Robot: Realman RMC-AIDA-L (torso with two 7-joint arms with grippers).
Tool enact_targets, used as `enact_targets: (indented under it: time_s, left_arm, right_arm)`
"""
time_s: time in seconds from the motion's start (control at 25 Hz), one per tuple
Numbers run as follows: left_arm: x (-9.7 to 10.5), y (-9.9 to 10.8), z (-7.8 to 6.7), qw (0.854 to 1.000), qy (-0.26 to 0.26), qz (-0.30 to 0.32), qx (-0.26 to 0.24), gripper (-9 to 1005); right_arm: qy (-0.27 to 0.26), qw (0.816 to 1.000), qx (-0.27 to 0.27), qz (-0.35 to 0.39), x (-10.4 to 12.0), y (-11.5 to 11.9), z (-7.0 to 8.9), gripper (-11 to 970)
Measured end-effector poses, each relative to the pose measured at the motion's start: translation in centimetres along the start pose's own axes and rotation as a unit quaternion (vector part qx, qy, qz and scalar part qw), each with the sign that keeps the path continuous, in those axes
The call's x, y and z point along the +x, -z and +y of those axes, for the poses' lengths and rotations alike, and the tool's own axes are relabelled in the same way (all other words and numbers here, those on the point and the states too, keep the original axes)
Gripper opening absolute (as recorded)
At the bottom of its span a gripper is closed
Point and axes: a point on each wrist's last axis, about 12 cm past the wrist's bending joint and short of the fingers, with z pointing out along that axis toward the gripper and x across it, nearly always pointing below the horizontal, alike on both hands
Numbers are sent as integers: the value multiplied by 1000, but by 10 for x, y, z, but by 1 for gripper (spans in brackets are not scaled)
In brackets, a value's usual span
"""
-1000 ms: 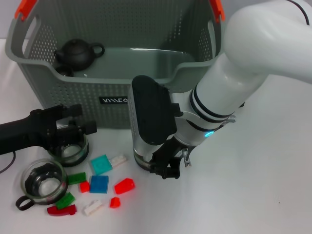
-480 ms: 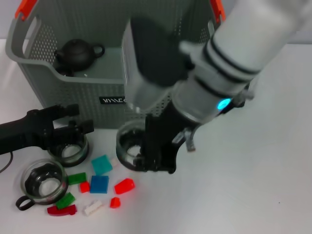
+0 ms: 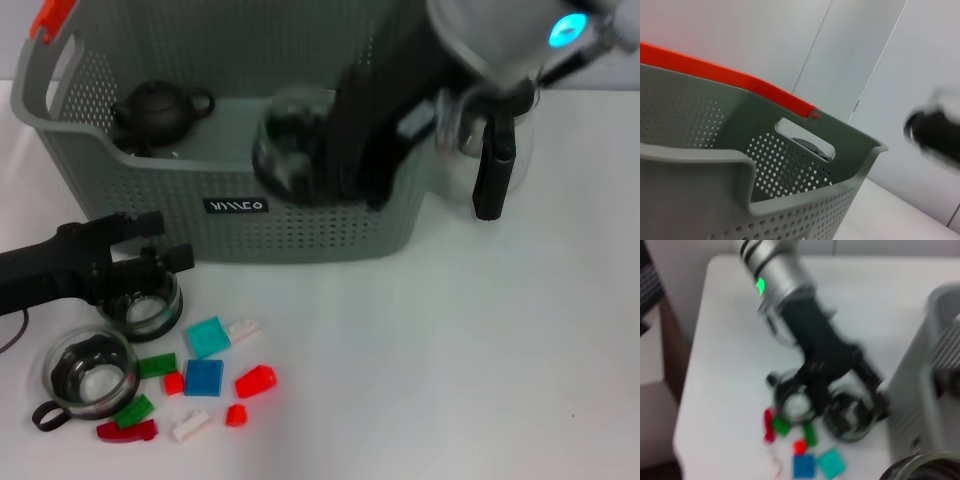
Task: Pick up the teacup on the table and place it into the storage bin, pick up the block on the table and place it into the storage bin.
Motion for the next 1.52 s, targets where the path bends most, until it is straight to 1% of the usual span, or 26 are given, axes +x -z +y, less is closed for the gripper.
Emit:
enact_targets:
  time_s: [0.16,0.32,0.36,0.44,0.64,0.76,0.84,0.88,0.92,1.04,1.16,1.32,1.52]
  left_arm:
    - [0,0,0,1000,0,0,0,854]
    - [0,0,0,1000,0,-4,-1,854]
    - [-1,0,0,1000,0,-6,-1,854]
    - [-1,-1,0,1000,1,-8,0,854]
    - [0,-3,2,1000,4,-8,-4,854]
    - [1,-4,2,1000,6,-9,-6,854]
    - [1,-5,2,1000,6,-9,-6,854]
    - [1,-5,2,1000,6,-9,-6,854]
    - [1,-5,2,1000,6,-9,-6,854]
    - [1,-5,2,1000,7,-9,-8,854]
    - [3,-7,3,1000,9,-9,-11,854]
    - [5,-9,2,1000,9,-10,-10,854]
    - [5,-10,3,1000,9,-10,-10,854]
  right_arm:
    - [7,997,46,-53,-7,20,-9,60]
    - [3,989,115,-87,-11,22,-29,62]
    - [-3,986,139,-92,-10,19,-37,62]
    - [-21,982,160,-97,-10,11,-51,63]
    - [-73,975,183,-98,-5,-18,-87,65]
    - [-96,972,198,-82,-1,-38,-106,66]
    - [-105,971,207,-64,1,-53,-115,67]
    - [-108,969,217,-51,2,-63,-121,67]
    - [-108,969,217,-51,2,-63,-121,67]
    - [-109,968,225,-34,5,-80,-126,68]
    - [-106,967,230,-24,10,-93,-127,69]
    - [-100,970,222,-12,20,-111,-124,71]
    - [-103,974,204,-12,30,-124,-118,73]
